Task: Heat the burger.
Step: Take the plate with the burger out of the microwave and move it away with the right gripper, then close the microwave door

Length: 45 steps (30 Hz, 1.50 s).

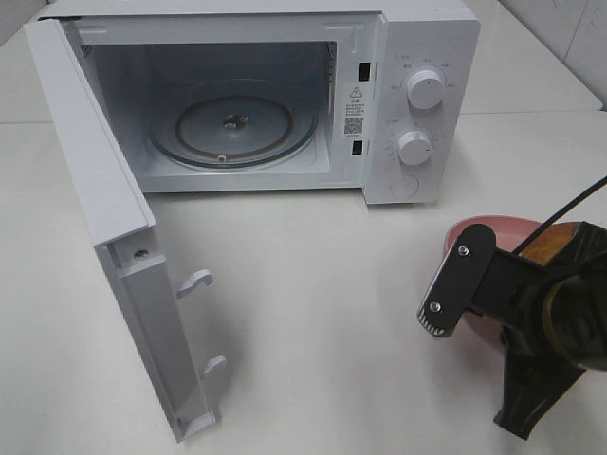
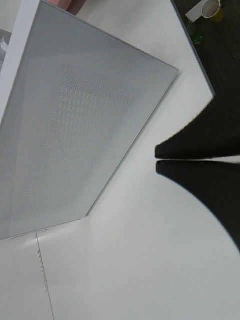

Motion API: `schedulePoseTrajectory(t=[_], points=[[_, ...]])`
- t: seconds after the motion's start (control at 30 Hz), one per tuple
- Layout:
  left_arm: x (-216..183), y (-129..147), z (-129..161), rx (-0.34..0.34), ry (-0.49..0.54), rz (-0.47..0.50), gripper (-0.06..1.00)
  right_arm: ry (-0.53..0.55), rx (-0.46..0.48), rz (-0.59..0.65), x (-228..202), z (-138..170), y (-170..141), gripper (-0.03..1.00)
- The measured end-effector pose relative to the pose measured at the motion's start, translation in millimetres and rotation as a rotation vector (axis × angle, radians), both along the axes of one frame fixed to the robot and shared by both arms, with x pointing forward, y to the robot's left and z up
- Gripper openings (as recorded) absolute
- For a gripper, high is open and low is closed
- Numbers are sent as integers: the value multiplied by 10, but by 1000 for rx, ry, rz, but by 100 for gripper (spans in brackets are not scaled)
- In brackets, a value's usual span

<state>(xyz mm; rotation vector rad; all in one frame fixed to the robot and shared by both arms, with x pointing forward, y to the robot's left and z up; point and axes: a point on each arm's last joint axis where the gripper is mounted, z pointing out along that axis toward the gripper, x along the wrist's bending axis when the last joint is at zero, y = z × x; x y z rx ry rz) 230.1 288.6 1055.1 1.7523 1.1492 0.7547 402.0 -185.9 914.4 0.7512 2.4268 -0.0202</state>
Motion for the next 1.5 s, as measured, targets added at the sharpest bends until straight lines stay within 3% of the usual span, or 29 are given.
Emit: schedulePoseTrajectory(t=[0.27,0.43,0.47,0.5,0.53,0.57,0.6,0.63,0.83,1.07,1.3,1.5], points=[[0,0,0,0,0,0,0,-20,28,-106,30,-94,7,6],[0,0,0,0,0,0,0,-39,39,-127,51,-80,16,13],[0,0,0,0,0,0,0,-56,53,-143,83,-48,43,20],[0,0,0,0,0,0,0,-56,53,-143,83,-48,43,20],[0,0,0,0,0,0,0,-63,75,-155,115,-17,85,31],[0,0,0,0,0,0,0,-63,89,-162,126,-5,105,36],[0,0,0,0,0,0,0,-63,89,-162,126,-5,105,36],[0,0,0,0,0,0,0,-61,124,-196,153,29,154,48],[0,0,0,0,0,0,0,-49,235,-307,249,183,324,68],[0,0,0,0,0,0,0,32,314,-365,349,486,564,71],[0,0,0,0,0,0,0,85,305,-332,402,699,671,71],[0,0,0,0,0,0,0,135,337,-487,664,910,445,71]])
